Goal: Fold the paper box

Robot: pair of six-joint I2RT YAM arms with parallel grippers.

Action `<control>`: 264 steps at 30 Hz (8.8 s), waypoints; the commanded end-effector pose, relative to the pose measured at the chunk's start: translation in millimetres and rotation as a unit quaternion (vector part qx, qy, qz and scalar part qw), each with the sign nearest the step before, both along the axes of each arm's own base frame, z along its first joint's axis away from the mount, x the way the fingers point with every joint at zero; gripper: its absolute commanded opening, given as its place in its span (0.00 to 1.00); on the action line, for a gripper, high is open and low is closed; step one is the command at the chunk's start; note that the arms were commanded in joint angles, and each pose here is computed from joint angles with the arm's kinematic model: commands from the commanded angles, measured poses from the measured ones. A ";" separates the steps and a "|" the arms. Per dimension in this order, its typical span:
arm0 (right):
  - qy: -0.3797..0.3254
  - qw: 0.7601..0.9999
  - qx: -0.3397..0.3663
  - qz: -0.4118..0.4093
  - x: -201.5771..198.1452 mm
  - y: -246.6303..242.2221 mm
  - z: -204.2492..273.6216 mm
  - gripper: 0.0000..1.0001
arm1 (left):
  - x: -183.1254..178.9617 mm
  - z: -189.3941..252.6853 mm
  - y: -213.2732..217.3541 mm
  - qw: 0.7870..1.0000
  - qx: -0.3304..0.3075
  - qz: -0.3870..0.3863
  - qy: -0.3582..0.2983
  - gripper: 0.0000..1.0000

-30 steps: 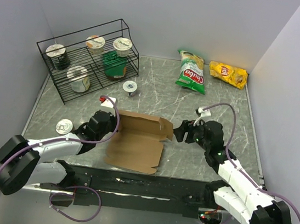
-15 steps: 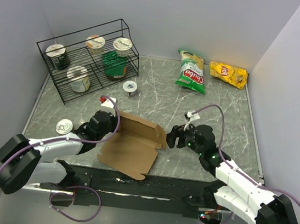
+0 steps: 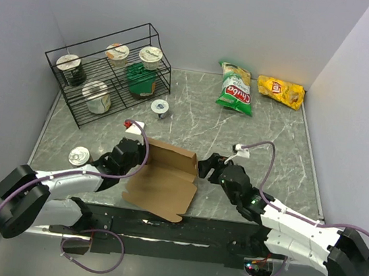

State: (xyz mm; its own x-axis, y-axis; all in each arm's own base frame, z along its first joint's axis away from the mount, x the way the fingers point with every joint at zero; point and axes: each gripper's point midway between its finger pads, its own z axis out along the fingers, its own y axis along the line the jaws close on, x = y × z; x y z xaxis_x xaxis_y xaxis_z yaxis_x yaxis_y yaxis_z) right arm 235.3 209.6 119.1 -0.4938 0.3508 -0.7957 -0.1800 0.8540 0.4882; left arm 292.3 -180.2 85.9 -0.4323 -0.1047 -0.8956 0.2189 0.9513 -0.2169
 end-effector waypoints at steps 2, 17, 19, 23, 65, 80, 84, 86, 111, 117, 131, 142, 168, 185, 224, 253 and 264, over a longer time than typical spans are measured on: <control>-0.021 0.996 0.049 -0.070 10.2 2.4 18.7 0.82 | 3.1 12.3 -6.8 0.999 -0.022 0.013 -0.020 0.01; -0.006 0.999 0.038 0.014 -15.5 38.9 6.7 0.75 | 1.6 7.8 -15.2 1.000 -0.012 -0.002 -0.011 0.01; -0.009 0.999 0.032 0.024 -20.2 39.2 6.8 0.74 | 1.3 9.2 -16.6 1.000 -0.014 -0.006 -0.013 0.01; -0.003 0.999 0.030 0.040 -30.4 34.3 3.5 0.72 | 0.7 9.6 -16.4 1.000 -0.010 -0.011 -0.015 0.01; -0.171 0.966 -0.109 0.161 -31.4 29.3 16.5 0.58 | -4.9 14.7 -26.2 0.998 -0.019 -0.051 -0.030 0.01; -0.116 0.983 -0.144 -0.006 5.1 0.1 9.7 0.40 | -11.7 24.6 -19.4 0.998 -0.030 -0.027 -0.045 0.01; -0.112 0.981 -0.154 -0.025 12.5 2.5 9.2 0.37 | -13.1 19.3 -13.9 0.999 -0.015 0.002 -0.040 0.01; -0.110 0.980 -0.162 -0.035 16.6 3.9 7.6 0.36 | -14.3 13.6 -10.4 0.999 -0.001 0.017 -0.031 0.01; -0.059 0.983 -0.167 -0.047 39.4 49.3 -32.9 0.36 | -58.6 -8.1 -7.8 0.993 -0.014 0.112 0.040 0.01; -0.043 0.988 -0.145 -0.033 32.1 53.7 -31.6 0.59 | -64.9 -9.3 -8.8 0.990 0.025 0.132 0.052 0.01; 0.008 0.986 -0.157 -0.059 13.7 33.7 -40.7 0.75 | -72.3 -8.2 3.0 0.983 0.051 0.164 0.068 0.01; 0.007 0.980 -0.175 -0.094 6.2 11.5 -29.4 0.76 | -74.8 -13.2 9.1 0.979 0.066 0.175 0.075 0.01; -0.120 0.977 -0.171 -0.044 9.3 -8.9 7.2 0.75 | -80.2 -13.7 11.4 0.980 0.068 0.171 0.079 0.01; -0.140 0.977 -0.140 0.084 24.5 -10.5 7.6 0.59 | -80.4 -14.8 7.4 0.980 0.071 0.166 0.081 0.01; -0.075 0.983 -0.153 -0.070 24.9 33.4 0.7 0.00 | -93.9 -22.1 -39.8 0.984 0.093 0.128 0.081 0.01; -0.012 0.963 -0.128 -0.237 53.4 49.5 -17.8 0.00 | -102.3 -18.3 -48.6 0.986 0.068 0.125 0.085 0.01; 0.004 0.990 -0.065 -0.128 24.4 50.2 -8.1 0.16 | -97.9 -7.6 -28.4 0.986 0.103 0.119 0.061 0.01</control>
